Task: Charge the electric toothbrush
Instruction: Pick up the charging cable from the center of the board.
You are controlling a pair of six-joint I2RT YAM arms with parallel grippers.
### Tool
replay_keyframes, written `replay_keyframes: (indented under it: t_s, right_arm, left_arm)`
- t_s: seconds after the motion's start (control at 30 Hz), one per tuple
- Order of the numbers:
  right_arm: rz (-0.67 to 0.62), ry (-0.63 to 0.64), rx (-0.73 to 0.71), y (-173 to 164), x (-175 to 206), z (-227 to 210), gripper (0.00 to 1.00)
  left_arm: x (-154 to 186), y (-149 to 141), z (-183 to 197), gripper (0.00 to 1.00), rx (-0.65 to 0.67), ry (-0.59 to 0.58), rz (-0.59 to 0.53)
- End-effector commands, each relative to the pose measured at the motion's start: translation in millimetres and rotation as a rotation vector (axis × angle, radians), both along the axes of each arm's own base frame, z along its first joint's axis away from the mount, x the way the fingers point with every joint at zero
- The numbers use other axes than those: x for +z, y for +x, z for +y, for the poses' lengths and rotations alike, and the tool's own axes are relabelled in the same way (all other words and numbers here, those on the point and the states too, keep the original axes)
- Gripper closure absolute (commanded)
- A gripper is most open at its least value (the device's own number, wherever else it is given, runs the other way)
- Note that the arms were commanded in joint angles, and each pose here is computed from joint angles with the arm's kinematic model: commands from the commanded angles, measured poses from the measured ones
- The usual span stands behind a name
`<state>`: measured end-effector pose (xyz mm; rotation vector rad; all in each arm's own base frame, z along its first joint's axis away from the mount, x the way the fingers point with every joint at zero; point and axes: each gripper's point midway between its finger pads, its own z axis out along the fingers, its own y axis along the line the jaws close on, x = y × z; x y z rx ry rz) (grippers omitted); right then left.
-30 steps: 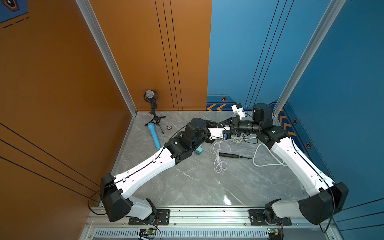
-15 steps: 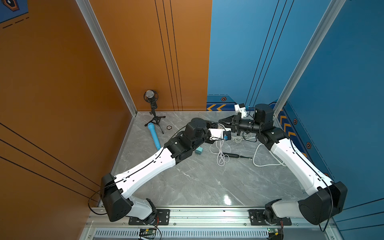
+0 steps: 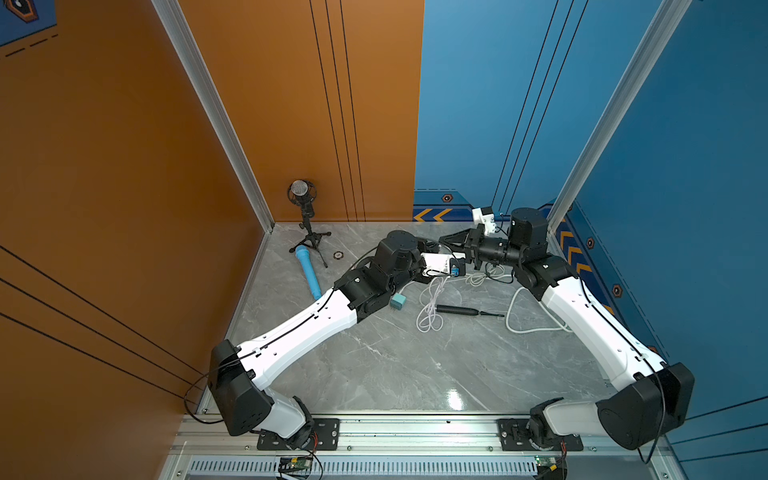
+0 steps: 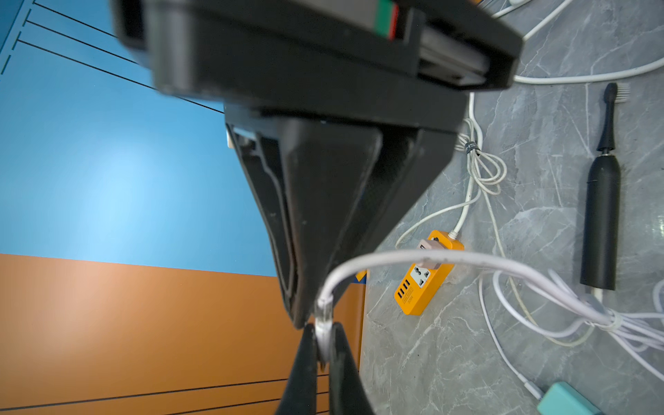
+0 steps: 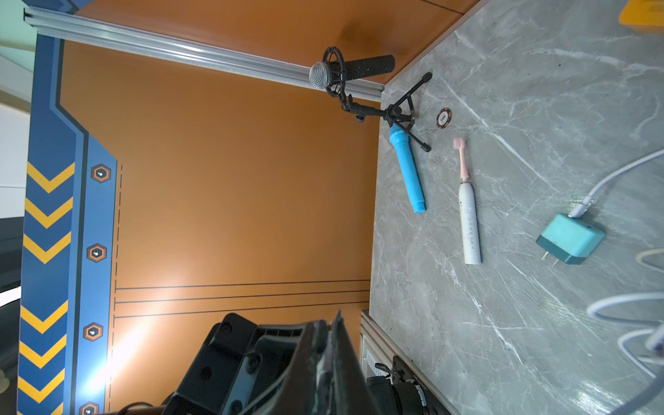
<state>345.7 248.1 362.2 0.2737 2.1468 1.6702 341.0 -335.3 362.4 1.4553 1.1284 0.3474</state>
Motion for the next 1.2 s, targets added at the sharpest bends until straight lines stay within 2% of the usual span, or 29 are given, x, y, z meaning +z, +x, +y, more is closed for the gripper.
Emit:
replay_keyframes:
  t_s: [0.0,0.07,0.23,0.3,0.37,0.5,0.67,0.83,1.17]
  right_arm:
    - [0.003,-0.001,0.053,-21,3,4,0.96]
    - [0.008,-0.002,0.047,-20,3,4,1.00]
    - [0.007,0.005,0.045,-22,6,3,1.00]
    - [-0.004,-0.006,0.054,-25,6,2,0.86]
    - [0.004,-0.013,0.063,-27,2,-1,0.83]
    - [0.025,-0.011,0.070,-31,-5,-4,0.83]
    - [0.001,-0.006,0.064,-31,3,-4,0.90]
    - [0.004,0.023,0.049,-24,7,-2,0.82]
    - [0.019,0.015,0.015,-16,2,-5,0.83]
  left_arm:
    - [25,8,-3,1.00,-0.003,-0.069,-0.045]
    - [25,8,-3,1.00,-0.004,-0.071,-0.043]
    - [24,15,-2,1.00,0.027,-0.063,-0.047]
    - [26,20,1,1.00,0.048,-0.070,-0.045]
    - [26,22,4,1.00,0.050,-0.077,-0.040]
    - [28,22,5,1.00,0.044,-0.084,-0.041]
    - [27,12,-1,1.00,-0.008,-0.101,-0.023]
    - [26,2,-10,1.00,-0.049,-0.096,-0.023]
    - [26,-8,-16,1.00,-0.085,-0.082,-0.033]
